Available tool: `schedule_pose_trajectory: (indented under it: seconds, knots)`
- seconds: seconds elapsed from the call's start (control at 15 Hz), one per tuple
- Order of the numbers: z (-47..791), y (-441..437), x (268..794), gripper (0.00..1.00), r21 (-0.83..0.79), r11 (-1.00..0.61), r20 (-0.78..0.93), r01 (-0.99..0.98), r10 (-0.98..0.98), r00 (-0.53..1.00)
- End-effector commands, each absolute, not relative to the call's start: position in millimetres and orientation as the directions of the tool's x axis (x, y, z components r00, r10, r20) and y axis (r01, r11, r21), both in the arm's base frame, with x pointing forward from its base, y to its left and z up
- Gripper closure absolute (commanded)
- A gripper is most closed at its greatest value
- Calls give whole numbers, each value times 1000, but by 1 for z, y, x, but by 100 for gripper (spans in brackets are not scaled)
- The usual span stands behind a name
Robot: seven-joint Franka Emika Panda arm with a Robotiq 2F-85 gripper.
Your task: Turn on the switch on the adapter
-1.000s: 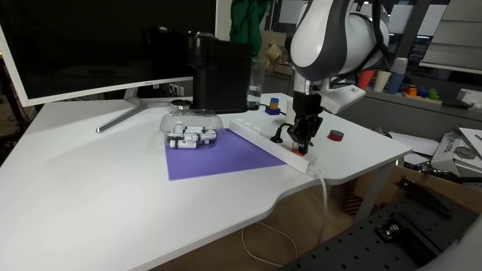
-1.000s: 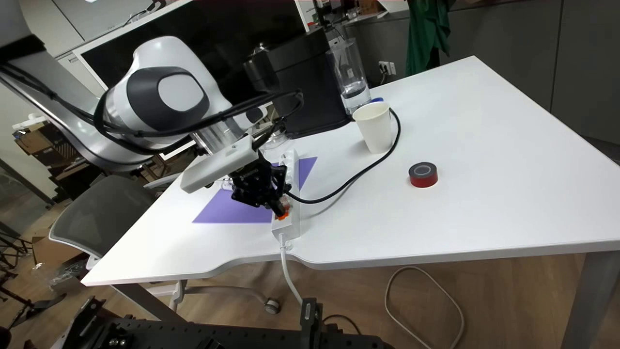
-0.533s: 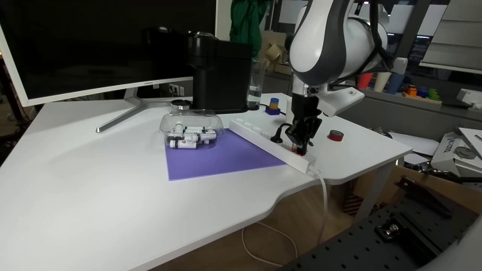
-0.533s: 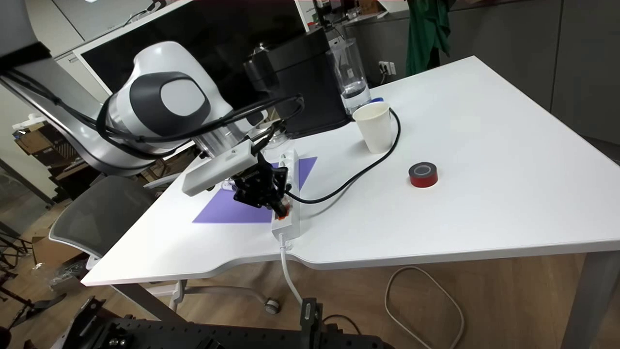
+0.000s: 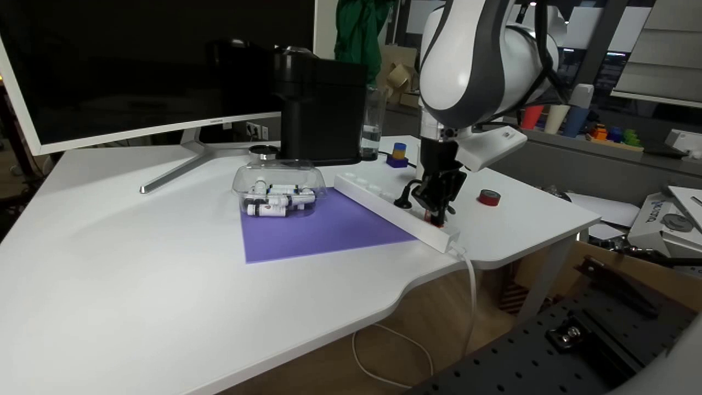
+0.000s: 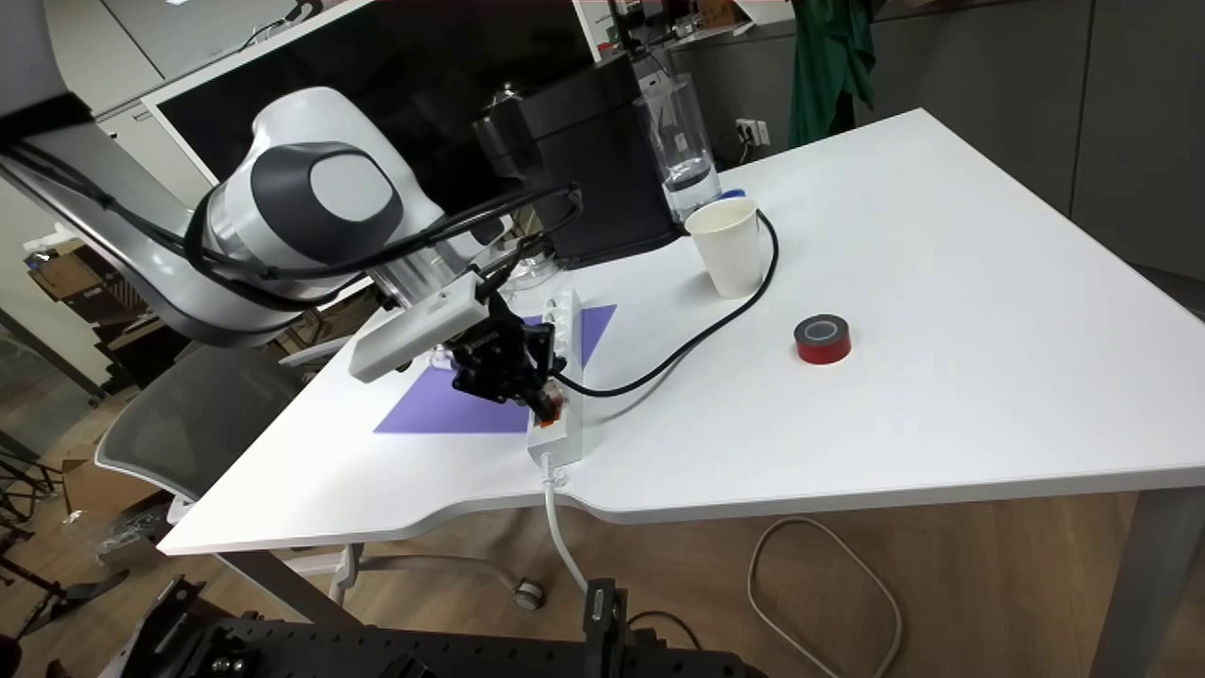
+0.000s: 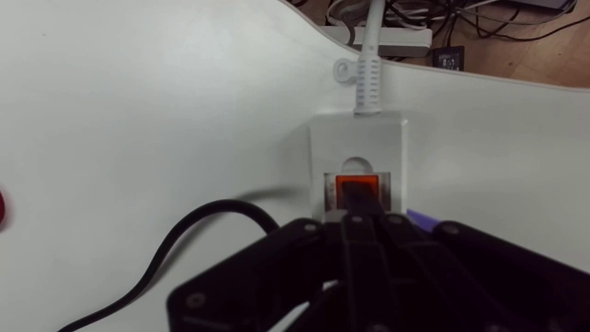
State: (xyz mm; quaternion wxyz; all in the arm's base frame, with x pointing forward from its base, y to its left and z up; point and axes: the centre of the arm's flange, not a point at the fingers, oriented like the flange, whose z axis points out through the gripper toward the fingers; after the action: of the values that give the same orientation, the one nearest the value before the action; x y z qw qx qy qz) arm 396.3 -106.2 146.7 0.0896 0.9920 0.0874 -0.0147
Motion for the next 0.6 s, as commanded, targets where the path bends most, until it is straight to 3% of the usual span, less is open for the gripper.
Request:
schedule_pose_trajectory:
  seconds: [0.0,0.27,0.53]
  knots:
    - [133,-86,396,100,267,-952,-64,148,136,989]
    - [128,-76,398,100,386,-918,-49,92,79,996]
    - [129,-67,396,100,321,-942,-65,93,76,995]
